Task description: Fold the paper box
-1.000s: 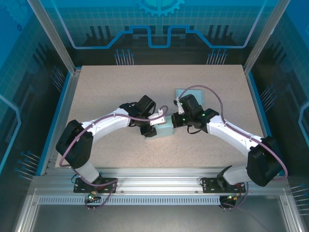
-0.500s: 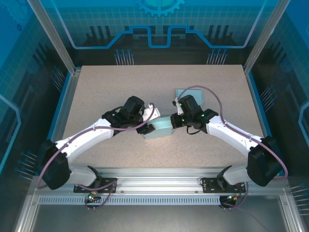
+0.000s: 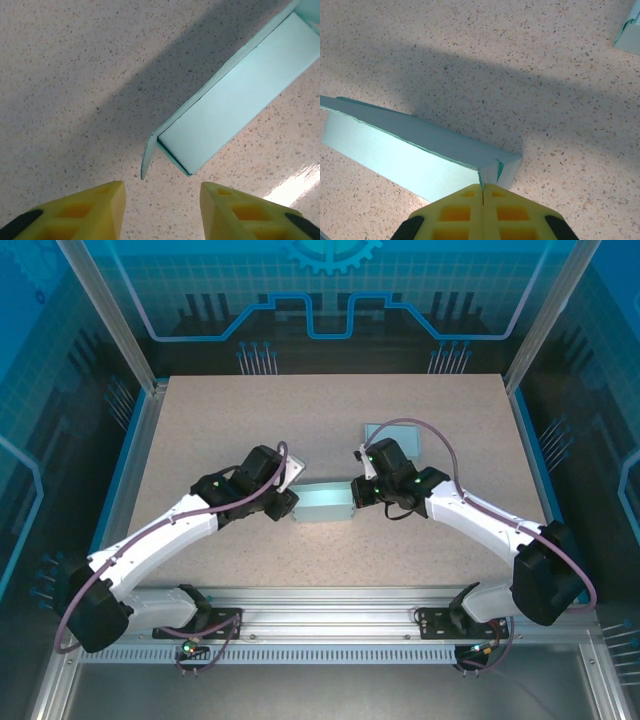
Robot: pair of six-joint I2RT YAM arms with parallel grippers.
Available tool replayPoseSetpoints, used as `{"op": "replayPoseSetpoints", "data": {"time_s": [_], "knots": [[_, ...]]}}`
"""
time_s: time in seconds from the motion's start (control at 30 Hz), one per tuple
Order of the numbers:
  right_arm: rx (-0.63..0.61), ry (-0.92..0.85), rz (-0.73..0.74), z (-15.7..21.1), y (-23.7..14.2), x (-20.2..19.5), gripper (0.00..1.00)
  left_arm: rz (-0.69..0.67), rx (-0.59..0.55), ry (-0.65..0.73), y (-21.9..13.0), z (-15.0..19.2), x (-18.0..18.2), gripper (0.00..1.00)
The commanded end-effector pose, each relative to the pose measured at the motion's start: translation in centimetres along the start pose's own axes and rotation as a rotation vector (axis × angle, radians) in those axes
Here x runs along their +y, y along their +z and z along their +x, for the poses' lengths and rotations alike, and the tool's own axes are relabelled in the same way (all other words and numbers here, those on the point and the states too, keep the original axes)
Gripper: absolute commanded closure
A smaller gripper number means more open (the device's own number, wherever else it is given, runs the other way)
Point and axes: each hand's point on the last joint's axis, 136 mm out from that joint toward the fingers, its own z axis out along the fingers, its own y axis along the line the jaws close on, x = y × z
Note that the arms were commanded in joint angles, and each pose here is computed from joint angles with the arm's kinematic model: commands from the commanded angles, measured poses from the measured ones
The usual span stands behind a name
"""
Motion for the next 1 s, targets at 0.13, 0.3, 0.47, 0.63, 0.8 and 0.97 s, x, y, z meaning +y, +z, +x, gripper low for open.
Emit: {"op": "replayPoseSetpoints", "data": {"time_s": [0.13, 0.3, 0.47, 0.63, 0.8, 0.97], "knots": [[0.032, -0.03, 0.012, 0.8, 0.3, 0.2, 0.99, -0.05, 0.025, -0.034, 0.9, 0.5, 0.9, 0.66], [0.029, -0.032, 0.009, 0.7, 0.2, 0.3, 0.99, -0.074, 0.053, -0.04, 1.8, 0.9, 1.8, 0.65], [0.027, -0.033, 0.007, 0.7, 0.2, 0.3, 0.99, -0.075, 0.035, -0.035, 2.7, 0.7, 2.2, 0.61], [0.03, -0.032, 0.004, 0.7, 0.3, 0.3, 0.99, -0.069, 0.043, -0.053, 3.8, 0.7, 2.6, 0.61], [0.028, -0.033, 0.004, 0.6, 0.2, 0.4, 0.99, -0.036, 0.057, -0.05, 4.6, 0.6, 2.1, 0.62], [0.027, -0.033, 0.004, 0.6, 0.2, 0.4, 0.99, 0.0, 0.078, -0.068, 4.7, 0.6, 1.5, 0.79]]}}
